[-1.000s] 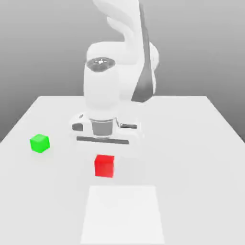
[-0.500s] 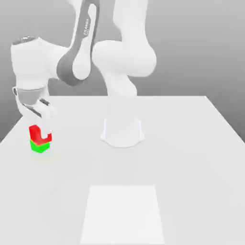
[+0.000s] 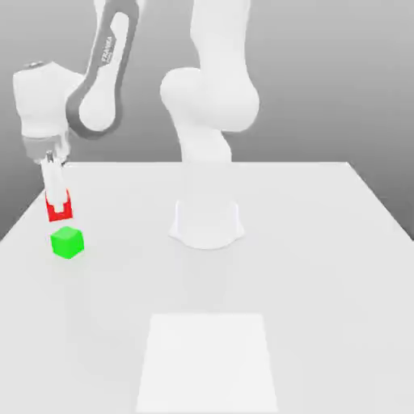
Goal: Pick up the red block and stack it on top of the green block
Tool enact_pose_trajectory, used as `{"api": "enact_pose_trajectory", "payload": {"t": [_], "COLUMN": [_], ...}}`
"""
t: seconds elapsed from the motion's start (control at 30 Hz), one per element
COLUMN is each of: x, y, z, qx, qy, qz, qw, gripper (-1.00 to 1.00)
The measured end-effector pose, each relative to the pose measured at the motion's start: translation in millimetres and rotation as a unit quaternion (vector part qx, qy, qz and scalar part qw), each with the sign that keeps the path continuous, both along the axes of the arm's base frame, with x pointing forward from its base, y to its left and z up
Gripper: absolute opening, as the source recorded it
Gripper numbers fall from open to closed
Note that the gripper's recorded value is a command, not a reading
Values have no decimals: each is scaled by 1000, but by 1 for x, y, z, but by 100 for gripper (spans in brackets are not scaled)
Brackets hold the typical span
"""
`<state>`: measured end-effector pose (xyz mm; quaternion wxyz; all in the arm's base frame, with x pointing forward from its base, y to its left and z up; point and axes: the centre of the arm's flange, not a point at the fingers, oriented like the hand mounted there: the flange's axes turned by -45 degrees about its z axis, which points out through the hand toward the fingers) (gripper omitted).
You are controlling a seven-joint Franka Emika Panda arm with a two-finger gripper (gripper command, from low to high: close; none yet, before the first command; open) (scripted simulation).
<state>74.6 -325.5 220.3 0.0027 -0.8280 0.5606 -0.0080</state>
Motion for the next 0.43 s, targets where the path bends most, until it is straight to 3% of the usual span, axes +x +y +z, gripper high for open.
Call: {"api": "enact_pose_trajectory", "payload": {"t": [0.4,0.43], "x": [0,0], "y": [3,4], "z": [-39,-41], "qx": [2,2], "qy": [7,7], "qz": [4,4], "qw": [1000,1000], "gripper": [-100,100]}}
